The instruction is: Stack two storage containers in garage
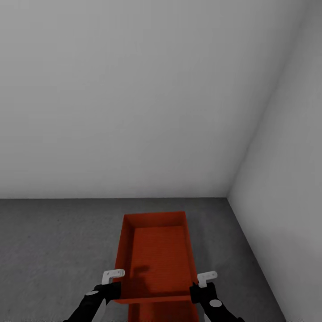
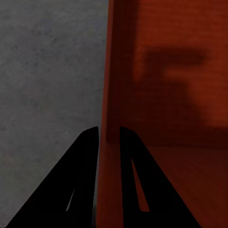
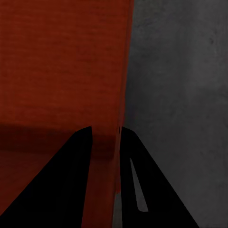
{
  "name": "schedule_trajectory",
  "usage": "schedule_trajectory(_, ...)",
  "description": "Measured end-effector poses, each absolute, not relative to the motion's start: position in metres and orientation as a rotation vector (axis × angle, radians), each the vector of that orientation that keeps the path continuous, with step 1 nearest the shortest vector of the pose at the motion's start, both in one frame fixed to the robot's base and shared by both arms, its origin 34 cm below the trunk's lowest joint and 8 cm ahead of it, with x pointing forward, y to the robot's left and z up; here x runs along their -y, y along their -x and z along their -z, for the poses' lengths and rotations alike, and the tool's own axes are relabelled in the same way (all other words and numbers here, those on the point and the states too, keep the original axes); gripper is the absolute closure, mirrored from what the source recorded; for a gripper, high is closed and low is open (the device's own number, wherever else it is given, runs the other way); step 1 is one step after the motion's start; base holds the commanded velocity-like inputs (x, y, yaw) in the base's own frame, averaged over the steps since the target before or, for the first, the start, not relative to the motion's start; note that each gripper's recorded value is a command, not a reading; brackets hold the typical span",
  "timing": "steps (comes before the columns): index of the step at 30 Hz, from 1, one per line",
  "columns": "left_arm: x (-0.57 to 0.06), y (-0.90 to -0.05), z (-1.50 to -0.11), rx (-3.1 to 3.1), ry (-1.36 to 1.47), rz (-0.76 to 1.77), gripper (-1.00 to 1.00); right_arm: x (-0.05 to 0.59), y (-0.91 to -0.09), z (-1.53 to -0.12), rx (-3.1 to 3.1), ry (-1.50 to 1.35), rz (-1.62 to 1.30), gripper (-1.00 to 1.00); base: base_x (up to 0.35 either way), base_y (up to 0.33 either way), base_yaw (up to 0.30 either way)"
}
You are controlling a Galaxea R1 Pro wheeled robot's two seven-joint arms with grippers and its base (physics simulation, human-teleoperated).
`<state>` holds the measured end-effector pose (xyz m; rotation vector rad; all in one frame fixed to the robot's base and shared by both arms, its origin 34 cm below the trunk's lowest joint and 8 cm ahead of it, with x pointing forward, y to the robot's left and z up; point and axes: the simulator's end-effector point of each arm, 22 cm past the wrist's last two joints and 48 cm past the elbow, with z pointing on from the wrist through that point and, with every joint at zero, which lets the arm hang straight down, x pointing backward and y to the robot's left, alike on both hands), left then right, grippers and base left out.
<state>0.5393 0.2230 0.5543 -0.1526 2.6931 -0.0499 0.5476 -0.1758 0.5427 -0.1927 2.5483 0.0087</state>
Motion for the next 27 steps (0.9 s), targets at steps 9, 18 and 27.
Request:
schedule_trajectory(9,-0.223,-0.538,-0.553,-2.696,0.152,0.050,1.00,0.175,-0.547,-0.541,-2.551,0.193,-0.008,1.00,0.000,0.000,0.000)
schedule_trajectory(18,-0.223,-0.527,-0.547,-2.714,0.158,0.052,1.00,0.176,-0.538,-0.537,-2.569,0.202,-0.005,1.00,0.000,0.000,0.000)
schedule_trajectory(27,-0.220,-0.524,-0.545,-2.695,0.183,0.062,1.00,0.178,-0.543,-0.539,-2.554,0.228,-0.001,1.00,0.000,0.000,0.000)
